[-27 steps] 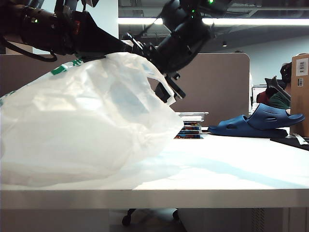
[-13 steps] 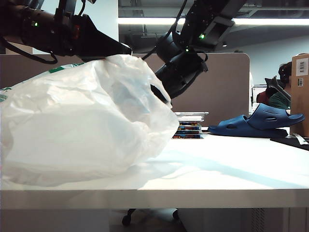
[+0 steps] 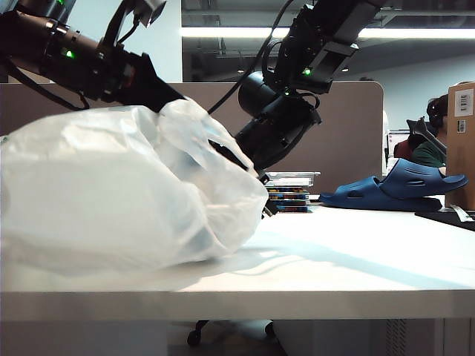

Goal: Put the power bank into the bag.

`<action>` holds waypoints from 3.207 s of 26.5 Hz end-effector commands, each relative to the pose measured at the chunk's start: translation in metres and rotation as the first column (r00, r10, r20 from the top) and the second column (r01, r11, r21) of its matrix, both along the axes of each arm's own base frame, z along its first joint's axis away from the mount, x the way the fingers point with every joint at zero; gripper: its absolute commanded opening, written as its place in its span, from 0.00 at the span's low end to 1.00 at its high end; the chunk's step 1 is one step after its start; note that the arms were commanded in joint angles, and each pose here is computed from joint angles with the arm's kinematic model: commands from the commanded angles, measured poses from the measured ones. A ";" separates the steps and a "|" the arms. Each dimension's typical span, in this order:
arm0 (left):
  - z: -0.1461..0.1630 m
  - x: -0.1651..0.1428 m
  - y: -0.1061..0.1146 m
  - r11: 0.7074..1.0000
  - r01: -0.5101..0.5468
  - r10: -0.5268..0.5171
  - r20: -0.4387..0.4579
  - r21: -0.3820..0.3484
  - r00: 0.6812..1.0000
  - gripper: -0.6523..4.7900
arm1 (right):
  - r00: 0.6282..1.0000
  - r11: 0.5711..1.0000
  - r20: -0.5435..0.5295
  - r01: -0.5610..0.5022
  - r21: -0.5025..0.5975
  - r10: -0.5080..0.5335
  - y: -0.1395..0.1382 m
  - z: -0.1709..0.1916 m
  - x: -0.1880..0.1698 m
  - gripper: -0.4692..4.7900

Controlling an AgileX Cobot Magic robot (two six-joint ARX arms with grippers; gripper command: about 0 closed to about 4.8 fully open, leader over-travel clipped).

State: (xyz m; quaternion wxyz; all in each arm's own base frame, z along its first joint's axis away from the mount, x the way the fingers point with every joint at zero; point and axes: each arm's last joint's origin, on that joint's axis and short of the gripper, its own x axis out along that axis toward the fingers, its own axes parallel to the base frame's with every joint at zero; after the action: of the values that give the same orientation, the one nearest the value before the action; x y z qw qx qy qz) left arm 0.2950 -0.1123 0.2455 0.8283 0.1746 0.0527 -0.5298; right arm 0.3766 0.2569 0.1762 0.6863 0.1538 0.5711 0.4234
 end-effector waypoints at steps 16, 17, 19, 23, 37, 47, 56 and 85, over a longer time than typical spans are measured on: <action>0.002 0.007 0.001 1.000 0.003 -0.002 0.054 -0.019 0.999 0.17 | 0.990 0.995 0.144 0.017 -0.099 -0.003 0.016 -0.002 -0.004 0.76; 0.001 0.006 0.001 1.000 0.002 -0.001 0.047 -0.017 0.999 0.21 | 0.989 0.994 0.146 0.022 -0.104 -0.006 0.016 -0.002 -0.004 0.81; -0.001 0.007 0.001 1.000 -0.022 0.022 0.032 -0.003 0.999 0.26 | 0.989 0.994 0.149 0.026 -0.109 -0.010 0.015 -0.002 -0.004 0.84; -0.003 0.007 0.002 0.998 -0.061 0.061 0.008 0.022 0.998 0.26 | 0.990 0.992 0.143 0.030 -0.124 -0.013 0.015 -0.003 -0.005 0.85; -0.004 0.007 0.002 0.997 -0.077 0.077 0.008 0.028 0.997 0.28 | 0.974 0.979 0.180 0.161 -0.127 -0.136 -0.041 0.049 0.007 0.85; 0.002 0.005 0.003 0.997 -0.079 0.079 0.018 0.019 0.997 0.81 | 0.951 0.961 0.248 0.229 -0.157 -0.187 -0.080 0.078 0.008 0.76; 0.026 -0.006 0.009 0.983 -0.184 0.182 0.112 0.016 0.977 0.81 | 0.919 0.945 0.327 0.284 -0.160 -0.220 -0.108 0.099 0.010 0.40; 0.148 -0.113 0.097 0.479 -0.774 0.878 0.225 -0.414 0.423 0.11 | 0.448 0.673 0.775 0.739 -0.040 -0.446 -0.244 0.260 -0.089 0.08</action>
State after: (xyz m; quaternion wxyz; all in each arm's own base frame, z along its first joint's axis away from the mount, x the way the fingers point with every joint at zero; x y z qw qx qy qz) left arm 0.1838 -0.0173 0.3910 0.9844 0.1414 -0.1029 0.0185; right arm 0.2972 0.0187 0.4279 0.9654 0.0423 0.2492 0.0639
